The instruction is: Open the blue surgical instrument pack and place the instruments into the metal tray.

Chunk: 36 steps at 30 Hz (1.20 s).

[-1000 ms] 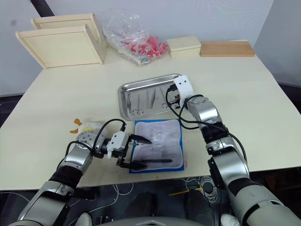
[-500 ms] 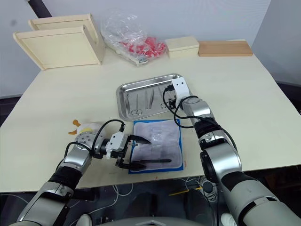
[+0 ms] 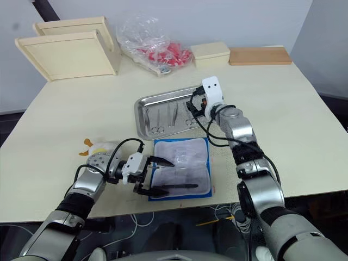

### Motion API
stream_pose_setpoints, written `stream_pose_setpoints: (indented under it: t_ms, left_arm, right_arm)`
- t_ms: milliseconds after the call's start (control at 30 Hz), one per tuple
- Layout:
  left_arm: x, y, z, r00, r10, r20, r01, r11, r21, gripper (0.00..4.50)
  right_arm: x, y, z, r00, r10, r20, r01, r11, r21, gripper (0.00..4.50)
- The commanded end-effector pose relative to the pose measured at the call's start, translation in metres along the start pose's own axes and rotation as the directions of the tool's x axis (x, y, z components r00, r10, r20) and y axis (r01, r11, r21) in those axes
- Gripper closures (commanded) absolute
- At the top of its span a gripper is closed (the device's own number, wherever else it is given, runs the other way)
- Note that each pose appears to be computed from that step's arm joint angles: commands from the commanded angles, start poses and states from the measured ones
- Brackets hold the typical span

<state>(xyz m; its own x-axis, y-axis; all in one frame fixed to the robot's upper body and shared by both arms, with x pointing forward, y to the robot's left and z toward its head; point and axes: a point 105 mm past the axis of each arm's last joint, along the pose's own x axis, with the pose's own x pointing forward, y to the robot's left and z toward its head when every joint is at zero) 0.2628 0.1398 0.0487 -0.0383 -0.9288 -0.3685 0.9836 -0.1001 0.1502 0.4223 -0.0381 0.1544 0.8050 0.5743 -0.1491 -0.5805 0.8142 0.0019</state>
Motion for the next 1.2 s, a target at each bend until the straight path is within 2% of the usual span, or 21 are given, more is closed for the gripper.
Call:
stream_pose_setpoints:
  t_ms: [33, 300, 467, 567, 733, 867, 1200]
  left_arm:
    - [0.008, -0.028, -0.036, 0.992, -0.088, -0.096, 0.074, 0.987, -0.142, 0.00]
    - [0.010, -0.029, -0.037, 0.991, -0.093, -0.092, 0.079, 0.986, -0.145, 0.00]
    - [0.011, -0.029, -0.037, 0.992, -0.095, -0.087, 0.081, 0.986, -0.148, 0.00]
    - [0.011, -0.029, -0.037, 0.992, -0.095, -0.088, 0.082, 0.986, -0.147, 0.00]
    - [0.011, -0.030, -0.037, 0.991, -0.100, -0.088, 0.086, 0.985, -0.148, 0.00]
    - [0.011, -0.031, -0.037, 0.990, -0.109, -0.086, 0.096, 0.984, -0.150, 0.00]
    - [0.011, -0.037, -0.035, 0.985, -0.161, -0.066, 0.148, 0.976, -0.162, 0.00]
  right_arm:
    - [-0.015, 0.011, 0.026, 0.989, 0.072, 0.125, -0.064, 0.996, -0.068, 0.02]
    - [-0.058, 0.032, 0.005, 0.955, 0.243, 0.171, -0.229, 0.969, -0.097, 0.02]
    - [-0.082, 0.034, -0.007, 0.949, 0.268, 0.168, -0.238, 0.955, -0.177, 0.02]
    - [-0.104, 0.039, -0.004, 0.918, 0.317, 0.237, -0.262, 0.936, -0.237, 0.02]
    - [-0.138, 0.052, -0.024, 0.872, 0.459, 0.167, -0.414, 0.876, -0.248, 0.02]
    - [-0.173, 0.058, -0.037, 0.800, 0.596, 0.069, -0.564, 0.786, -0.256, 0.02]
    - [-0.238, 0.037, -0.037, 0.716, 0.694, -0.073, -0.690, 0.689, -0.220, 0.02]
